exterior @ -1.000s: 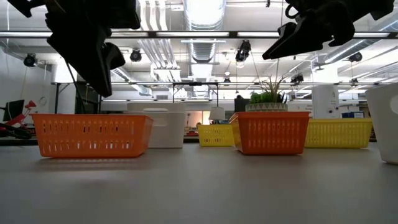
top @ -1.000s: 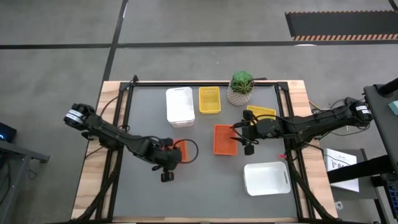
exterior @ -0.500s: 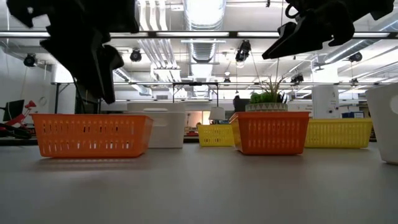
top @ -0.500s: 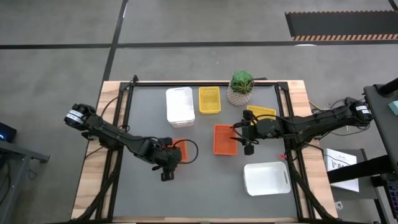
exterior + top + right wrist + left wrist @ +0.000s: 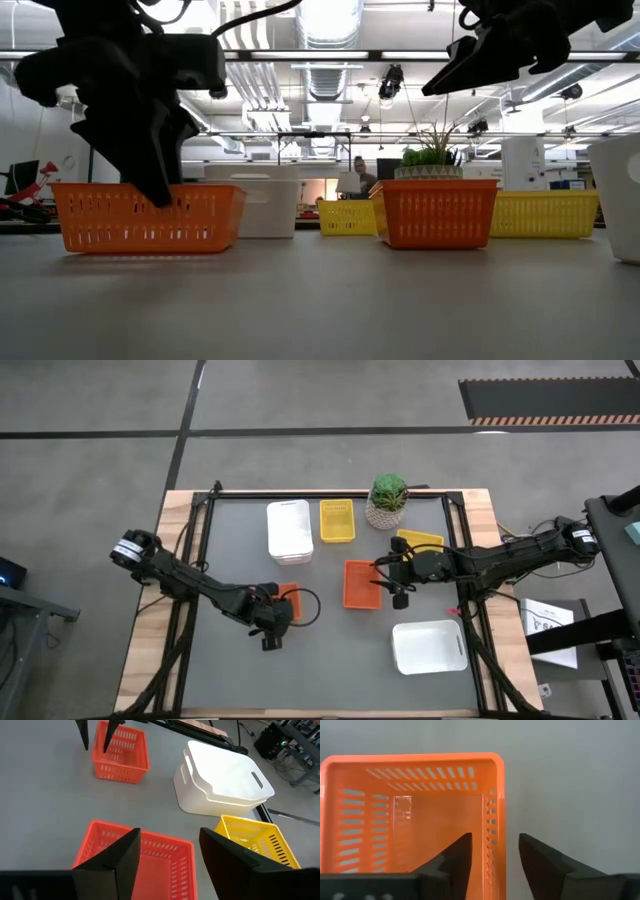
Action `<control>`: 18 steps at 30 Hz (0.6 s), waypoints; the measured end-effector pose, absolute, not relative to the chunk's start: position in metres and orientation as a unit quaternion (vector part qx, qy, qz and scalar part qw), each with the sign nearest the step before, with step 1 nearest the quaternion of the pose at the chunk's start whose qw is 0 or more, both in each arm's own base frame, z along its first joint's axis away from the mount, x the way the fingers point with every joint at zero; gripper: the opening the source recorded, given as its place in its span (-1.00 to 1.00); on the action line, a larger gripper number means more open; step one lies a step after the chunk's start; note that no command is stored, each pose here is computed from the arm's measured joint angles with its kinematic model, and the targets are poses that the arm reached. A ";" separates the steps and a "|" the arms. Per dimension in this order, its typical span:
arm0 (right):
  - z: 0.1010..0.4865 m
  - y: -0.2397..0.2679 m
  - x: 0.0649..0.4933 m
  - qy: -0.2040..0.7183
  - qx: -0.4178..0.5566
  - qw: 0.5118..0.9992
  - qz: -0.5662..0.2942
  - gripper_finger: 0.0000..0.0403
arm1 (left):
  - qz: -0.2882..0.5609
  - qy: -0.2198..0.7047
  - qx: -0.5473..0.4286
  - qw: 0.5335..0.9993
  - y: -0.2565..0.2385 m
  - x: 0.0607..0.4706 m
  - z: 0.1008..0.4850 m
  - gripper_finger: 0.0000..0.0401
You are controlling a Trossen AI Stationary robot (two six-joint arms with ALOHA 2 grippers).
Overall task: Stack baskets by color
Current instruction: Stack the left orange bin on top of the right orange bin
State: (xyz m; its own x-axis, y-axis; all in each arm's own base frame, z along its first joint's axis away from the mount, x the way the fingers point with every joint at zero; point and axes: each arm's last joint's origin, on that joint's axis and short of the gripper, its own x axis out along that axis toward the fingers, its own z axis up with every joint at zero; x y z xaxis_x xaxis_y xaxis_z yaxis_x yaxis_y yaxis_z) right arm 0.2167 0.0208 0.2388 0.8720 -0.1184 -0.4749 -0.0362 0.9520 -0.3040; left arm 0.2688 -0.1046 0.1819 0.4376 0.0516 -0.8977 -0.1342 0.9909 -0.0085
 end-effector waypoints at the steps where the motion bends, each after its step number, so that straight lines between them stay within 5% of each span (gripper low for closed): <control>1: 0.239 0.021 0.217 0.253 -0.153 0.955 -0.022 -0.03 | 0.055 0.528 -0.039 0.847 -0.105 0.269 0.181 -0.34; 10: 0.238 0.021 0.217 0.254 -0.150 0.955 -0.022 -0.03 | 0.044 0.507 -0.050 0.859 -0.104 0.266 0.168 -0.94; 18: 0.240 0.021 0.218 0.243 -0.141 0.959 -0.024 -0.03 | -0.015 0.482 -0.004 0.876 -0.104 0.264 0.181 -0.99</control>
State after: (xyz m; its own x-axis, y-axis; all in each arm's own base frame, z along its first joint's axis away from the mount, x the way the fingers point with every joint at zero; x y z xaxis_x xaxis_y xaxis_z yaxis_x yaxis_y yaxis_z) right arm 0.2176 0.0210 0.2403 0.8807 -0.1146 -0.4596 -0.0225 0.9590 -0.2824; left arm 0.2639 -0.1043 0.1809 0.5342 -0.0304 -0.8448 0.0227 0.9995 -0.0216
